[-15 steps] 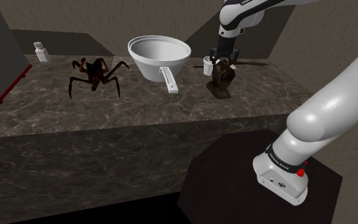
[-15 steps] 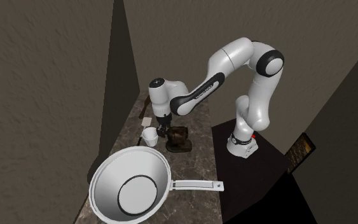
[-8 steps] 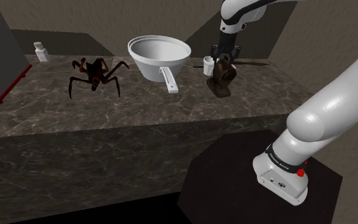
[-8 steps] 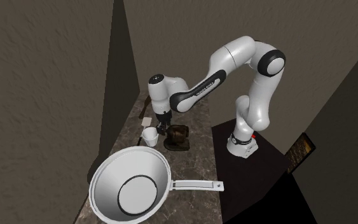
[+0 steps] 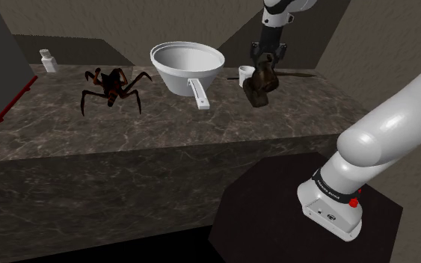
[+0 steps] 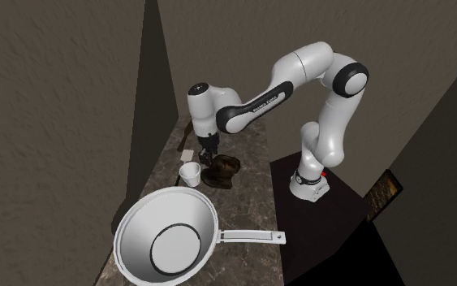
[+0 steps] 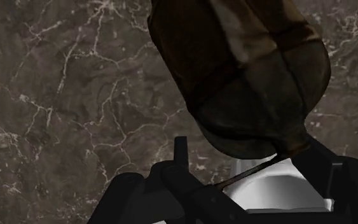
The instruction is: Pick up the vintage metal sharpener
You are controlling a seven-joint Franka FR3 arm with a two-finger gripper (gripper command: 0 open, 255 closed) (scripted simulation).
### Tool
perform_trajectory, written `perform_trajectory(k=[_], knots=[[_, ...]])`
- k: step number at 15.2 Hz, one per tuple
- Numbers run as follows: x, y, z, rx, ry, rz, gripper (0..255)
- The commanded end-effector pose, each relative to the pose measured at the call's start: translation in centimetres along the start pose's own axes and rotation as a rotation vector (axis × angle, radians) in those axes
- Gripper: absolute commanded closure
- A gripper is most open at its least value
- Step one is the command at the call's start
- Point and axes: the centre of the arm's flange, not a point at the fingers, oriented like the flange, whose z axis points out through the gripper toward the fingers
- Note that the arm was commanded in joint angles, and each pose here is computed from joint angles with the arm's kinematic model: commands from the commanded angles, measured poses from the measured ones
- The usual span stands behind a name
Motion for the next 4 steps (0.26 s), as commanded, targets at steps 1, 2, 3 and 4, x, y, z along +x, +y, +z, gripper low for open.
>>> perform_trajectory(k=[1,2,3,4], knots=[[0.03,0.17,-1.14,0.0,0.001,0.0,255],[0.02,0.22,-1.67,0.0,0.001,0.0,255],[0.01,0.23,-1.75,0.0,0.001,0.0,255],[0.01,0.23,-1.75,0.0,0.001,0.0,255]])
